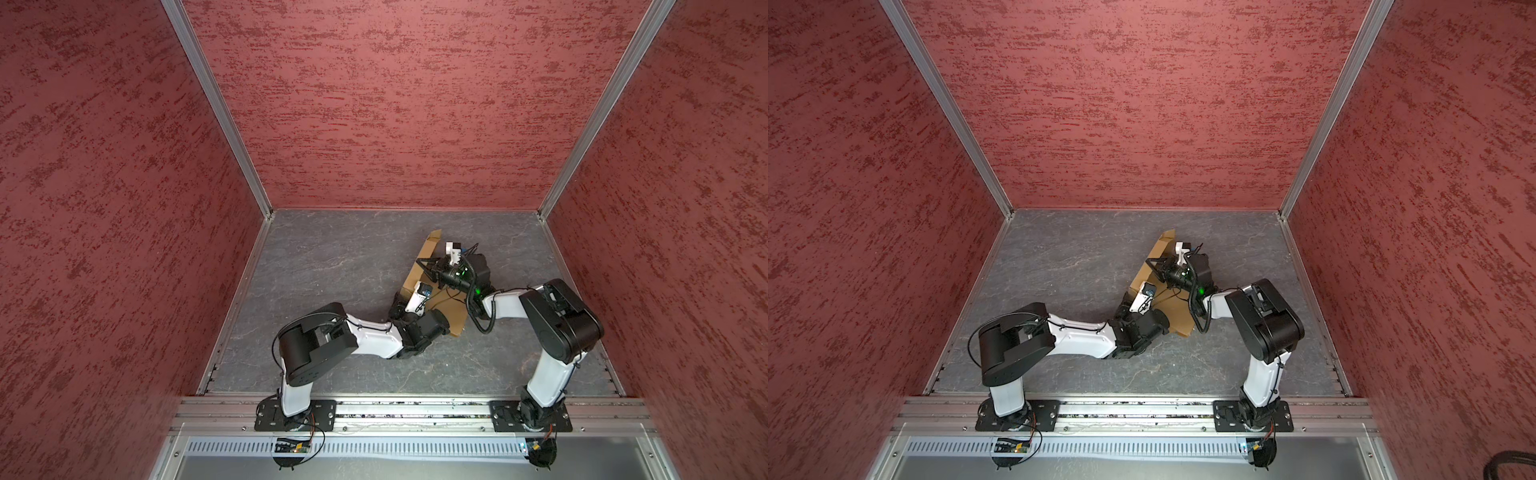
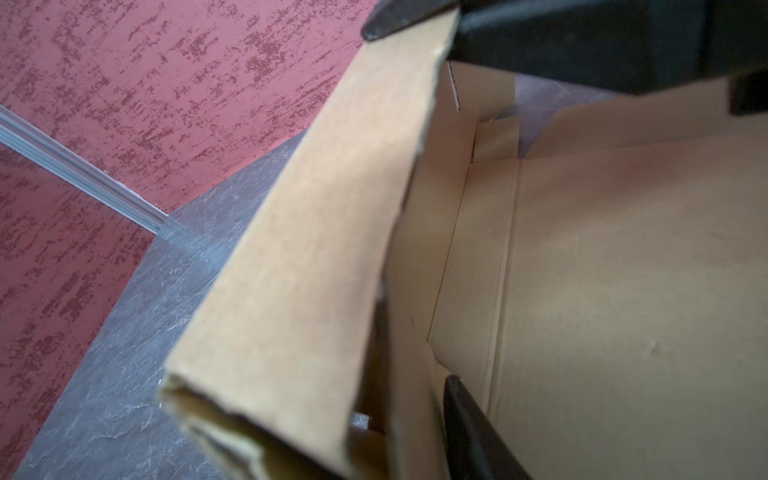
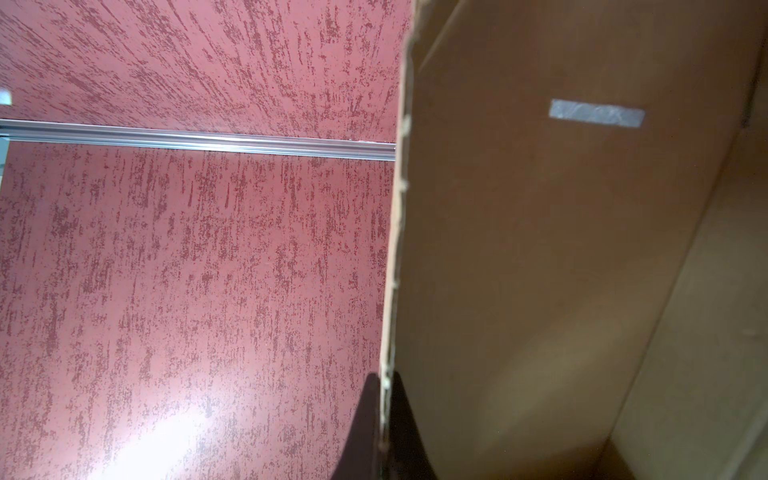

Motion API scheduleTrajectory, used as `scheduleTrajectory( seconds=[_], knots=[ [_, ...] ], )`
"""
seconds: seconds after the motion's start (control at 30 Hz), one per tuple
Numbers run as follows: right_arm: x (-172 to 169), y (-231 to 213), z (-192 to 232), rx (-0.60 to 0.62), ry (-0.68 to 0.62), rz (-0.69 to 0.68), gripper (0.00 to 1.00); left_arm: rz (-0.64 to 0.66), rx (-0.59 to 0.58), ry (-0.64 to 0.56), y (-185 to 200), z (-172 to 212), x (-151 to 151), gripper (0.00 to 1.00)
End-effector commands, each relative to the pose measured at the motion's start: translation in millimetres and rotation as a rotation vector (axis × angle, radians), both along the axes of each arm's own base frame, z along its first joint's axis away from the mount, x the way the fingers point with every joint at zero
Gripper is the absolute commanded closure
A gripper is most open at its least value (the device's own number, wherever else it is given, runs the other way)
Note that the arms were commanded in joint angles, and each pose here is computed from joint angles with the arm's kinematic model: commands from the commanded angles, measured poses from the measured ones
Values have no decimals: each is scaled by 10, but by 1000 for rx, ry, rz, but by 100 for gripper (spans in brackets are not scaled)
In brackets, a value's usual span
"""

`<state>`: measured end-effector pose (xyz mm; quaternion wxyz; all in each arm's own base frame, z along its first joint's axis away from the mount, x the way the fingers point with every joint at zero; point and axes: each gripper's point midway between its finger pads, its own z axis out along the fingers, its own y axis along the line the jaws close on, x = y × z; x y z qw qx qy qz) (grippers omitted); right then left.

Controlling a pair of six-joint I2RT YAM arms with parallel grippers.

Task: Fold the paper box

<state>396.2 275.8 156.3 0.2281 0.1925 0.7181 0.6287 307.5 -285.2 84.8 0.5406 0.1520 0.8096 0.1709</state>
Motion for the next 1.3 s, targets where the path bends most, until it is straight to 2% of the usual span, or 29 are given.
scheduleTrajectory(
  seconds=[0.0,0.43,0.77,1.27],
  knots=[
    [-71,21,-271,-59,92,36,100,22,58,13,86,-130,24,55],
    [-27,-3,-216,-64,95,7,100,50,25,17,19,-87,226,64],
    [-15,-27,-259,-48,138,-29,100,69,2,23,-11,-75,296,75],
    [39,78,-182,-58,153,-55,91,124,-42,18,159,-22,359,93]
  ],
)
